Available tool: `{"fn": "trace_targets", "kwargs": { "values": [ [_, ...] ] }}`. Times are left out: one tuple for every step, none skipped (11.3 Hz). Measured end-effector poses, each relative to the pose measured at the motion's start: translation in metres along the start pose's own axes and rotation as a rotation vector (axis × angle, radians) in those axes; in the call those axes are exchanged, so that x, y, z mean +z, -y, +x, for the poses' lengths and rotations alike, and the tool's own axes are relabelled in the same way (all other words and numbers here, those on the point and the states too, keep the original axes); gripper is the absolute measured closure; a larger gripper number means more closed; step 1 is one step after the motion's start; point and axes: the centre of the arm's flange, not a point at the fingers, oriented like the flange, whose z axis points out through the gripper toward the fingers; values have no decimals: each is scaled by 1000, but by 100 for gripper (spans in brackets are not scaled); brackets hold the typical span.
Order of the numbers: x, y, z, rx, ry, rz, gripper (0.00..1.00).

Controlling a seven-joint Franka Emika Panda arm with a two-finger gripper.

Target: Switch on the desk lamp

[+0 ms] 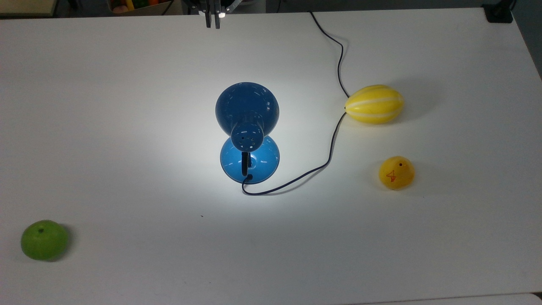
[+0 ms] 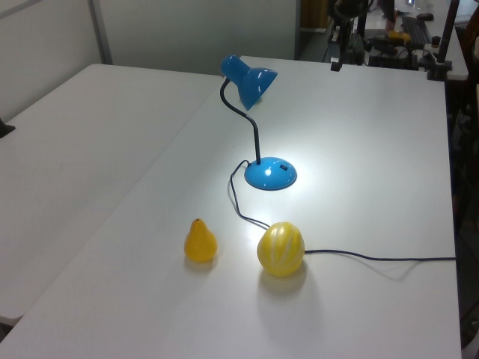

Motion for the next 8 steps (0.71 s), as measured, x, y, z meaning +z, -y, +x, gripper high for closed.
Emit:
{"fn": "trace_targets", "kwargs": {
  "values": [
    [-2, -5, 0, 9, 1, 0, 70],
    [-5, -11, -1, 19, 0, -1, 54],
    [-8, -14, -3, 25, 5, -1, 39],
    [-10, -17, -6, 30, 15, -1, 24],
    [-13, -20, -9, 34, 20, -1, 11],
    [-16, -21, -11, 37, 22, -1, 0],
    [-17, -23, -12, 40, 20, -1, 0],
    [-18, -23, -12, 41, 19, -1, 0]
  ]
}}
